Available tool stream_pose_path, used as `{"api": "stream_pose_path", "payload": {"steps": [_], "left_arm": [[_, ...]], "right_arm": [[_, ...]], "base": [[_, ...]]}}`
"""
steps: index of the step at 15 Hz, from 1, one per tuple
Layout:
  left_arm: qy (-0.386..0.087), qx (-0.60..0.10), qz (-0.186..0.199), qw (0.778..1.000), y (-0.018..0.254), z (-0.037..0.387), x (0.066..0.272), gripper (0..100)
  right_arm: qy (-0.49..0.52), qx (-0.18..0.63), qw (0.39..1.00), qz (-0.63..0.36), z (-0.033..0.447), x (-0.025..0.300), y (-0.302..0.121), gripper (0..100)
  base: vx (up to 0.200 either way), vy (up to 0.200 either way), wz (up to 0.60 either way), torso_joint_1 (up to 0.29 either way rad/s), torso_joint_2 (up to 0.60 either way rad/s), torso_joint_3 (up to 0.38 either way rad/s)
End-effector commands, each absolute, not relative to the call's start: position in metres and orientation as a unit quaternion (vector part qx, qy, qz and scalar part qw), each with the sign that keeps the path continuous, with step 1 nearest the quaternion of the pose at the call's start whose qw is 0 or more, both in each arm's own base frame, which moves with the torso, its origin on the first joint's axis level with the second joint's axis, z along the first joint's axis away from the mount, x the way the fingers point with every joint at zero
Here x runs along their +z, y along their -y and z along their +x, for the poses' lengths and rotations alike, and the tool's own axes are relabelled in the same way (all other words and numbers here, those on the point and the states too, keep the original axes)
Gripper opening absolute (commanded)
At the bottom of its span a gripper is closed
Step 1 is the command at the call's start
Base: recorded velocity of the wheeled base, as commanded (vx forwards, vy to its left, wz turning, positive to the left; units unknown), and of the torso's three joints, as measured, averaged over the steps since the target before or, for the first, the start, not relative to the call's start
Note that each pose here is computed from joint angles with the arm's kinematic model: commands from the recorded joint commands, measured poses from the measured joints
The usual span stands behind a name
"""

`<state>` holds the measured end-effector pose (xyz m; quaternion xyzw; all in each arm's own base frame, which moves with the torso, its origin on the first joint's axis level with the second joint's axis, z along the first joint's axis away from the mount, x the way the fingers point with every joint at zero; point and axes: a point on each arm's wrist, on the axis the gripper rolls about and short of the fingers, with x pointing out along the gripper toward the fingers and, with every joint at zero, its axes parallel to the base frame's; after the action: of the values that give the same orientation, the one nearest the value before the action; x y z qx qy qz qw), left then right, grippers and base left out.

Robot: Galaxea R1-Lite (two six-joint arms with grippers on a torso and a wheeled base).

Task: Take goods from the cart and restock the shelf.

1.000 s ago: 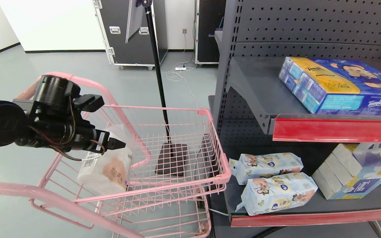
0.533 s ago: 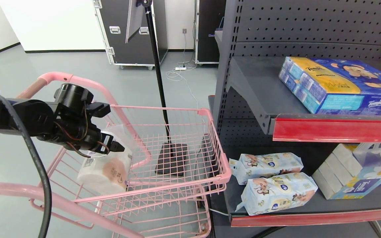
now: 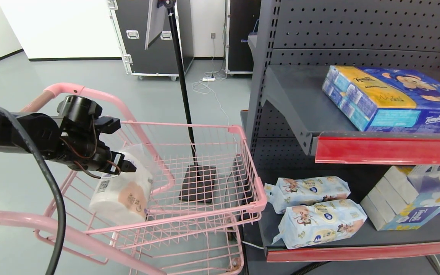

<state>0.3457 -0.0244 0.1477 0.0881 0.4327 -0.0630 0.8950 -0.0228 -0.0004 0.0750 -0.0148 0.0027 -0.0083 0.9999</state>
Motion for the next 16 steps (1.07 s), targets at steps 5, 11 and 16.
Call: {"api": "stream_pose_path", "payload": {"steps": [5,11,16], "left_arm": [[-0.473,-0.046,0.097,0.874,0.024,0.362,0.131,100],[-0.502,-0.048,0.097,0.858,0.025,0.38,0.13,100],[-0.524,-0.05,0.097,0.845,0.025,0.384,0.114,100]], "right_arm": [[-0.003,-0.008,1.0,-0.015,-0.023,0.075,0.0,100],[-0.003,-0.008,1.0,-0.015,-0.023,0.075,0.0,100],[-0.003,-0.008,1.0,-0.015,-0.023,0.075,0.0,100]], "base": [[0.0,0.0,0.0,0.0,0.0,0.0],[0.0,0.0,0.0,0.0,0.0,0.0],[0.0,0.0,0.0,0.0,0.0,0.0]]}}
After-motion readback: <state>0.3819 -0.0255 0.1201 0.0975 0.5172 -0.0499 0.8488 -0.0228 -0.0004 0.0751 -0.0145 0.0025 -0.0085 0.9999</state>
